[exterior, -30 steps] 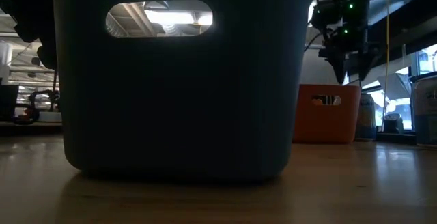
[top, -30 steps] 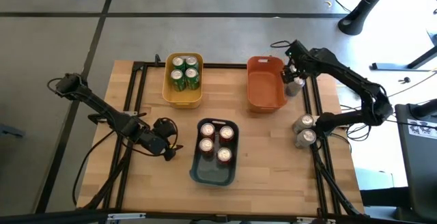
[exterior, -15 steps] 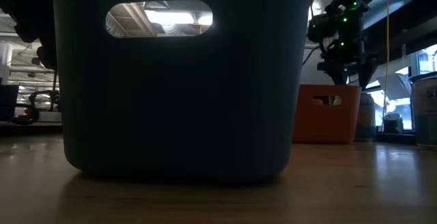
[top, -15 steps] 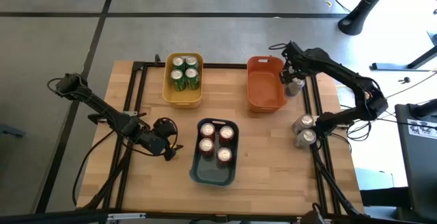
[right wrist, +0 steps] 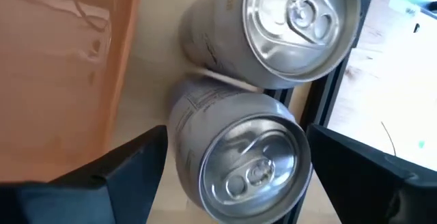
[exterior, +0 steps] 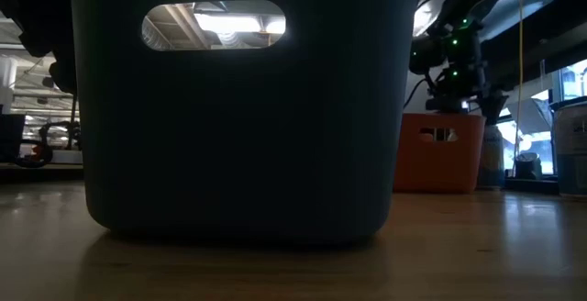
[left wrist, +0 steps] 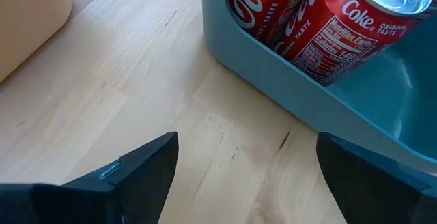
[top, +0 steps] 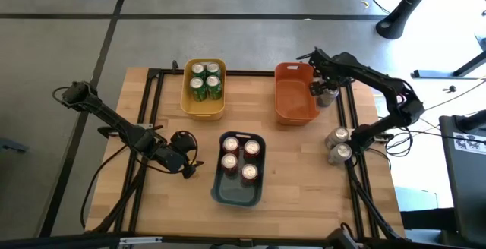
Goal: Sort soda cans
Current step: Put the blue-white soda can into the orange bin
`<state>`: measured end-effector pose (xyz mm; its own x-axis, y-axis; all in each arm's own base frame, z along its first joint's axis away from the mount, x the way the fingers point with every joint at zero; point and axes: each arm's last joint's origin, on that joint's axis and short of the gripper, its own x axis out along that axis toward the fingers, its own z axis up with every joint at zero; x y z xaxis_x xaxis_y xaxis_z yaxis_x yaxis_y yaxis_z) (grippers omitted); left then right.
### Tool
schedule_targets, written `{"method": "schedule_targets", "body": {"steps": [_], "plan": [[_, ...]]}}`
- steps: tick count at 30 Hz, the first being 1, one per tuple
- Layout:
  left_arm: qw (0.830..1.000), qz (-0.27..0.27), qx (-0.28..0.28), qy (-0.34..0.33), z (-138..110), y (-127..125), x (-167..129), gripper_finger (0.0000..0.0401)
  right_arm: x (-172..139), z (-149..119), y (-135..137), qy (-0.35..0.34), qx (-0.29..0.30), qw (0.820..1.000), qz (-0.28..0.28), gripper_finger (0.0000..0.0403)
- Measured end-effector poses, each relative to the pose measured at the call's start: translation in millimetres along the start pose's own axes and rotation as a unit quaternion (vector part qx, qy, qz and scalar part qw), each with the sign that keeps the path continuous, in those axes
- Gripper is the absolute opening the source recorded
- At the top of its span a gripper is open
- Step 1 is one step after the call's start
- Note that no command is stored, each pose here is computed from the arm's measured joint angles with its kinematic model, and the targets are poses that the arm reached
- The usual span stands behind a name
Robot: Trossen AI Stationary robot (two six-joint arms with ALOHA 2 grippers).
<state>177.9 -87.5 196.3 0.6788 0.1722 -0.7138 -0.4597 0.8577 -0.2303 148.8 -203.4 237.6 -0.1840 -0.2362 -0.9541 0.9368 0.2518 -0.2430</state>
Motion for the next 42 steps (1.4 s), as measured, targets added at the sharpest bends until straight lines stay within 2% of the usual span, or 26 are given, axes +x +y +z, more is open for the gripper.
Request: {"method": "schedule_targets", "body": {"steps": [9, 18, 27, 32, 42], "plan": [[1.0, 0.0, -0.005, 0.0, 0.0, 0.0, 0.0, 0.0335, 9.9, 1.9, 4.7, 0.033, -0.01, 0.999, -0.001, 0.0345], [1.0, 0.0, -0.007, 0.0, 0.0, 0.0, 0.0, 0.0335, 9.5, 1.1, 4.6, 0.037, -0.015, 0.999, -0.002, 0.0303], [1.0, 0.0, -0.007, 0.0, 0.0, 0.0, 0.0, 0.0335, 9.4, 0.9, 4.5, 0.035, -0.03, 0.999, -0.008, 0.0295], [1.0, 0.0, -0.007, 0.0, 0.0, 0.0, 0.0, 0.0335, 6.6, -1.9, 2.6, 0.034, -0.034, 0.999, -0.009, 0.028], [1.0, 0.002, -0.007, -0.003, 0.2, 0.1, 0.0, 0.0335, -10.4, -14.0, -7.6, 0.025, -0.033, 0.999, -0.005, 0.028]]}}
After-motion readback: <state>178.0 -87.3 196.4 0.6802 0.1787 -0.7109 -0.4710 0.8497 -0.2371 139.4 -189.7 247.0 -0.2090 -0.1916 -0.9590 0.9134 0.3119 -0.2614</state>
